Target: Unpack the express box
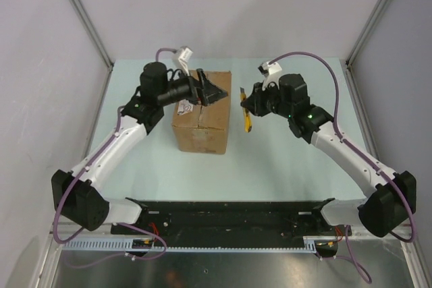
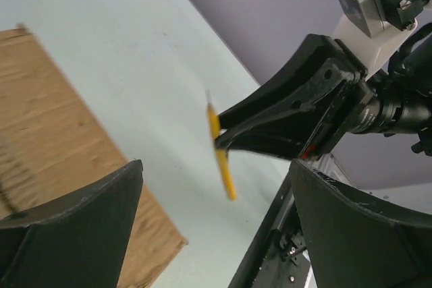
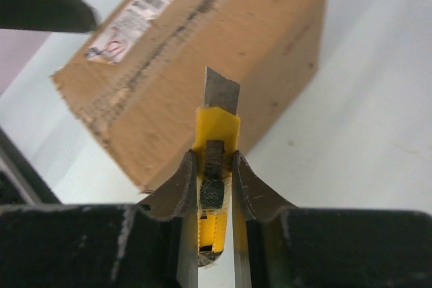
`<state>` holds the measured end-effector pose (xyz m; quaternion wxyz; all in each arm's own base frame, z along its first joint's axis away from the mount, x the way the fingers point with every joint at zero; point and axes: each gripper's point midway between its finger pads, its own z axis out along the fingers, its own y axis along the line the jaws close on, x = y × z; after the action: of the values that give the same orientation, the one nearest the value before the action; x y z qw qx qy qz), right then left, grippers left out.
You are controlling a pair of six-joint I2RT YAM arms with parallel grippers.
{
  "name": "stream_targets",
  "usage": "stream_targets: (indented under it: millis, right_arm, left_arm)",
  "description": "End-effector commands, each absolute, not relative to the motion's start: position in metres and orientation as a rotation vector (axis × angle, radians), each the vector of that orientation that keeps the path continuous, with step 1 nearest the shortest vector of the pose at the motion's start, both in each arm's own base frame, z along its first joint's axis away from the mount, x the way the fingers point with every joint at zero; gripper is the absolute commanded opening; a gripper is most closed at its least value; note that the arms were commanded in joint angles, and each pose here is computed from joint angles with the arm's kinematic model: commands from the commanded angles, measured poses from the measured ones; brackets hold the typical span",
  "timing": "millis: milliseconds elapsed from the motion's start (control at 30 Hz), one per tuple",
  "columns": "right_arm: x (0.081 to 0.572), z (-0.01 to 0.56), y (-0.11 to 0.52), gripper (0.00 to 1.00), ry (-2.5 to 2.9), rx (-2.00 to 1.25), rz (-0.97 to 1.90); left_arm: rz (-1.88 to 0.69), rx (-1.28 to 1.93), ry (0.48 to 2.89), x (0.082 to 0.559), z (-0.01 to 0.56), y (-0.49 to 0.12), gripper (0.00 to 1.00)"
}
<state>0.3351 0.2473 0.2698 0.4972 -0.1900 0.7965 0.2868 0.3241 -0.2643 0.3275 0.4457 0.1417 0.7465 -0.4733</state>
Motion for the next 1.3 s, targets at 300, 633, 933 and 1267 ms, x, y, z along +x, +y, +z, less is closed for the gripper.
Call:
stream_targets:
  millis: [300, 633, 933, 1267]
  right_arm:
    - [0.294, 0.327, 0.289, 0.0, 1.734, -0.524, 0.785]
    - [0.291, 0.336, 0.294, 0.0, 1.72, -0.467, 0.806]
    - [0.285, 0.339, 0.303, 0.0, 1.71, -0.451, 0.806]
    - [0.279, 0.337, 0.301, 0.53, 1.74, -0.425, 0.809]
  left_arm:
    - [-1.059, 0.396, 1.789, 0.325, 0.336, -0.292, 0.77]
    - [-1.069, 0.426, 1.792, 0.311, 0.333, -0.303, 0.58]
    - [-1.065, 0.455, 1.797, 0.303, 0.326, -0.307, 0.41]
    - [-1.048, 0.443, 1.752, 0.301, 0.348, -0.3, 0.0]
